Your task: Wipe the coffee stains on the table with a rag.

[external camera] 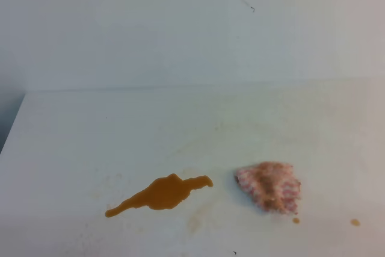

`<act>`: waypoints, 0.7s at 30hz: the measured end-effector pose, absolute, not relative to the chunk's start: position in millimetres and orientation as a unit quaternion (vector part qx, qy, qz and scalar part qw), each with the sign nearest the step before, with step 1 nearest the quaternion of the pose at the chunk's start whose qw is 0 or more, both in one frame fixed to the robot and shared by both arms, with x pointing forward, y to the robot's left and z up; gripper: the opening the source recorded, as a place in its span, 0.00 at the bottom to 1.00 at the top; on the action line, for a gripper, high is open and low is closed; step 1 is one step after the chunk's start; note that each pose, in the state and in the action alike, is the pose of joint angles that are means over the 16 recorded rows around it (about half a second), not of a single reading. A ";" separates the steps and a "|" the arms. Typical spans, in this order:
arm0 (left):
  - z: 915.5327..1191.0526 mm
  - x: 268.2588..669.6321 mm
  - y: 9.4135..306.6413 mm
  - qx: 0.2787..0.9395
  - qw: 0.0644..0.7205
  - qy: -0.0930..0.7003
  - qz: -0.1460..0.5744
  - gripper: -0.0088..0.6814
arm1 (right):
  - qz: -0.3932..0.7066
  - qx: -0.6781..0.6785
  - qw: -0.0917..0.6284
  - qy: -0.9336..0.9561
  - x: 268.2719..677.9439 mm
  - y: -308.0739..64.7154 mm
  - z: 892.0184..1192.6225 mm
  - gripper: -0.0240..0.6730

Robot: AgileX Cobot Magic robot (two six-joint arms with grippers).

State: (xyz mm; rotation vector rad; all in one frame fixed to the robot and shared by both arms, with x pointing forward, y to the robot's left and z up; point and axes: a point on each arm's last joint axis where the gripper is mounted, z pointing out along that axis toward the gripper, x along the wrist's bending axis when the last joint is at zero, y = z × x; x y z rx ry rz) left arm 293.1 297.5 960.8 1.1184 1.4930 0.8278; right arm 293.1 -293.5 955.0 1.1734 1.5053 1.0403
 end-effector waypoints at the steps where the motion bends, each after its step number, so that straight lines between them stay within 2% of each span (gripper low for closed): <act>1: 960.8 293.1 297.5 0.467 0.523 0.624 0.346 0.01 | 0.430 0.474 0.472 0.606 293.6 -293.6 957.1 0.03; 13: 960.7 293.0 297.4 0.467 0.523 0.624 0.346 0.01 | 0.554 0.415 0.573 0.440 291.5 -299.3 1001.7 0.03; 21: 960.7 293.0 297.4 0.467 0.523 0.624 0.346 0.01 | 0.603 0.404 0.576 0.376 281.8 -301.8 1043.7 0.03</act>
